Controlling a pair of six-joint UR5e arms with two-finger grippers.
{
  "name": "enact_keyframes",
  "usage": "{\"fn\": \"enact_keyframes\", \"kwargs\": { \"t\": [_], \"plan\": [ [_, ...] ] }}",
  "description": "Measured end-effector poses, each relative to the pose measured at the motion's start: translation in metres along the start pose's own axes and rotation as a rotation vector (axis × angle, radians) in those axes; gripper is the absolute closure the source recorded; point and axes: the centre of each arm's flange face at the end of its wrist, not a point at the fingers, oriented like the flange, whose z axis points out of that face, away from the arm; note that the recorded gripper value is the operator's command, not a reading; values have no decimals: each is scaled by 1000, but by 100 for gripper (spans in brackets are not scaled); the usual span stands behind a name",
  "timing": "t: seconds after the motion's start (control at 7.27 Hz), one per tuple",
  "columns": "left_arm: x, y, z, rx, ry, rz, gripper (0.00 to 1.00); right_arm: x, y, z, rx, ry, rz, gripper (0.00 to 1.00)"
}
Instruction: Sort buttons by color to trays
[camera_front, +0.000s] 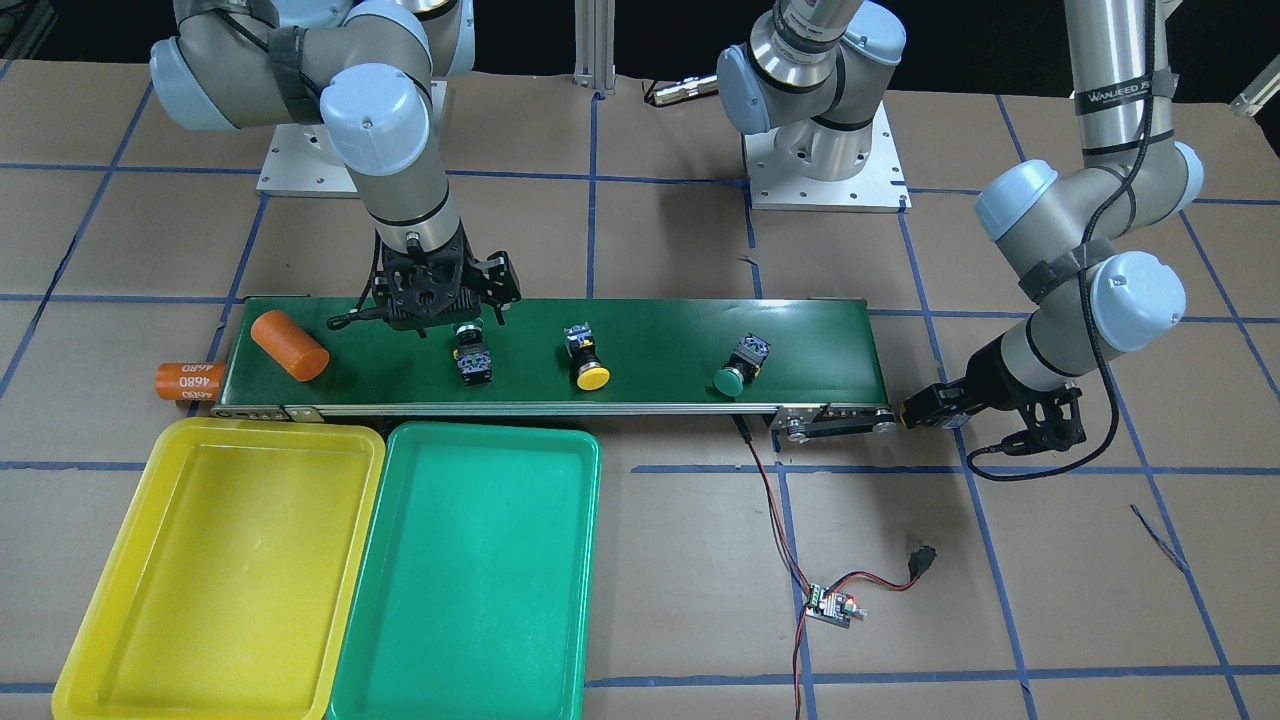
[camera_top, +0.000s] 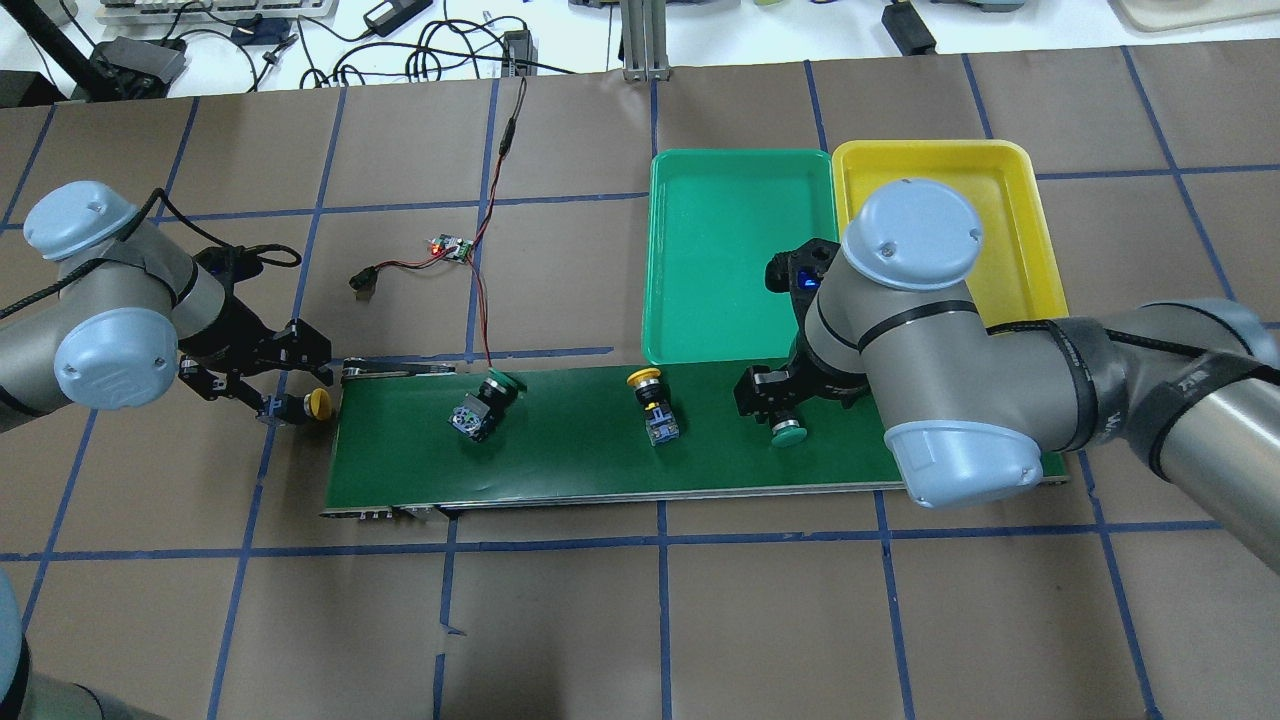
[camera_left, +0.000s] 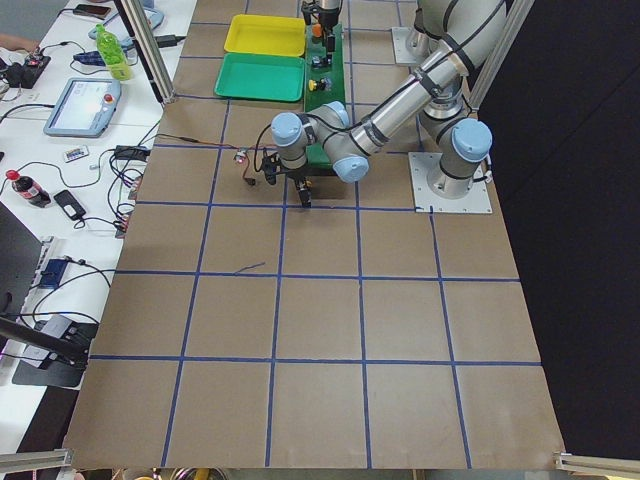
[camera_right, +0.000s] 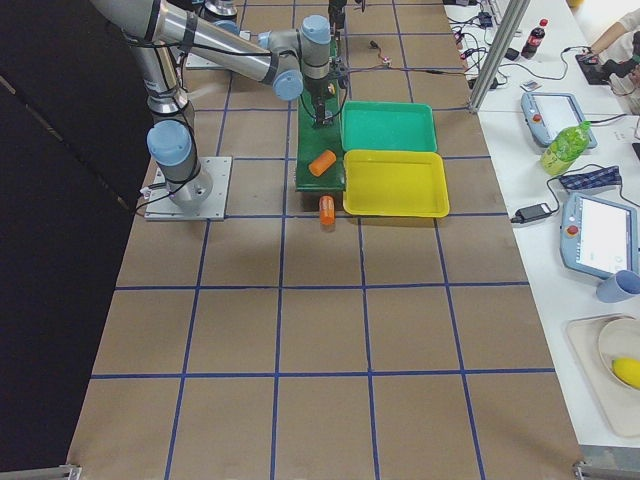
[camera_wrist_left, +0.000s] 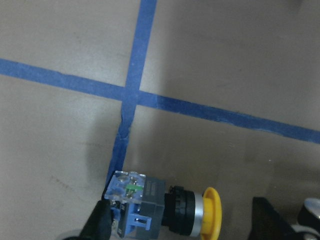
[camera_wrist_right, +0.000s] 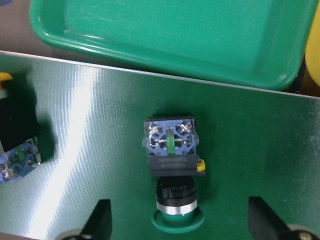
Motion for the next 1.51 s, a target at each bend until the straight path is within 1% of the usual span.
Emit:
{"fn": "enact_keyframes", "kwargs": {
  "t": [0.14, 0.28, 0.55, 0.69, 0.83, 0.96, 1.1, 1.24, 1.38, 1.51],
  "plan": [
    [0, 0, 1, -4, -1, 0, 0, 0, 0, 4, -9, 2, -4, 39],
    [-1, 1, 2, -7, -9, 3, 0, 0, 0, 6, -13, 5, -7, 42],
    [-4, -2, -5, 4, -39, 9, 0, 3, 3, 14, -32, 25, -9, 41],
    [-5, -3, -10, 13, -50, 10, 0, 5, 4, 21, -47, 37, -10, 42],
    [-5, -3, -10, 11, -52, 11, 0, 8, 4, 24, -54, 44, -12, 57],
    [-5, -2, -7, 7, -49, 12, 0, 10, 3, 25, -57, 47, -15, 80],
    [-4, -2, -5, 3, -44, 12, 0, 11, 3, 25, -56, 54, -17, 95],
    [-4, -2, -3, 2, -41, 11, 0, 12, 2, 24, -53, 67, -18, 98],
    [-4, -1, -2, -1, -37, 17, 0, 14, 0, 22, -47, 81, -19, 98],
    [-4, -1, 1, -6, -32, 36, 0, 14, -9, 13, -24, 90, -21, 98]
  ]
}}
